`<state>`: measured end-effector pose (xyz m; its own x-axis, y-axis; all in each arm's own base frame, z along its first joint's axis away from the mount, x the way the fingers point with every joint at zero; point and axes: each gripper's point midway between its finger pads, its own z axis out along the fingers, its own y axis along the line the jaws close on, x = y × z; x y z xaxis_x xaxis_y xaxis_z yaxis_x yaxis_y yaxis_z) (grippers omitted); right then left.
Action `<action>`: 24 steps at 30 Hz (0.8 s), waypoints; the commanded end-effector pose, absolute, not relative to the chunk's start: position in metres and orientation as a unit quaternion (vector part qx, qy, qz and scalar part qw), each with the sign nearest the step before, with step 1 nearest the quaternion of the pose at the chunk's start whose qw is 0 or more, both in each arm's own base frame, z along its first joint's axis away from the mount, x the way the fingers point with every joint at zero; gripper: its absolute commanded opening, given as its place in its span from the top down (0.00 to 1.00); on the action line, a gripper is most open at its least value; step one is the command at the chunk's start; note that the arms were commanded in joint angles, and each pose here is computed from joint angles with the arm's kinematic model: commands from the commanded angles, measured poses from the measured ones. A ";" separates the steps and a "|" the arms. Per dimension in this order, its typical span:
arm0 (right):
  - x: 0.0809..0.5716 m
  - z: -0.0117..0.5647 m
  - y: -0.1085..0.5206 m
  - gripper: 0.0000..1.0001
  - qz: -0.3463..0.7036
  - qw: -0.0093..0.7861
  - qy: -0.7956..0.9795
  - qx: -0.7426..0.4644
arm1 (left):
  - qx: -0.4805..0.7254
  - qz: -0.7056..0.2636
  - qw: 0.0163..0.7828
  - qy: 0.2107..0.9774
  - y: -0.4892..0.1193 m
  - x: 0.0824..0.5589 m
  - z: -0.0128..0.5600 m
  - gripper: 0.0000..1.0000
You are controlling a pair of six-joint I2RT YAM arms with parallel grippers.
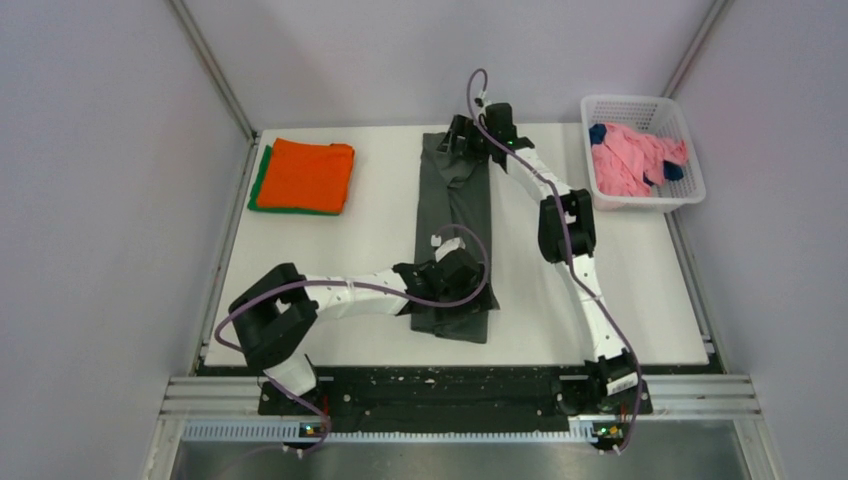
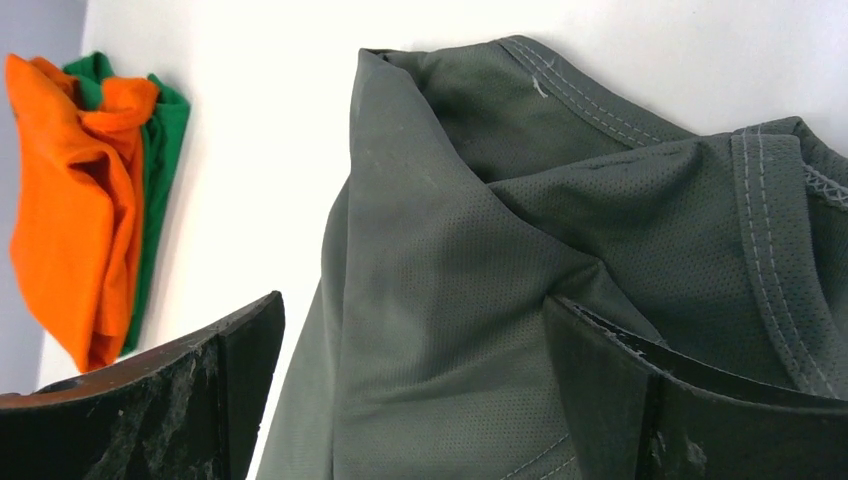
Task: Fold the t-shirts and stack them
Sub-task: Rotate the tshirt 90 degrees, then grab the bottom of the folded rectangular tshirt with both arms
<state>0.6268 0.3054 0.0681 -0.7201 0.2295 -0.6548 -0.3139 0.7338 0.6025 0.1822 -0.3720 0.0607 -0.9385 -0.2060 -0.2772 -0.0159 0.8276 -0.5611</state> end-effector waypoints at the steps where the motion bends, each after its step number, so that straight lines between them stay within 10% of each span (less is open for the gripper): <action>1: 0.626 0.177 0.303 0.01 0.332 0.464 0.818 -0.076 | -0.064 -0.276 0.235 0.930 -0.357 0.186 0.103 0.01; 8: 0.563 0.272 0.234 0.01 0.213 0.503 0.836 -0.064 | -0.095 -0.184 0.301 0.931 -0.277 0.181 0.108 0.01; 24: 0.235 0.108 0.204 0.12 0.294 0.286 0.912 0.026 | -0.120 -0.220 0.202 0.947 -0.244 0.167 0.039 0.32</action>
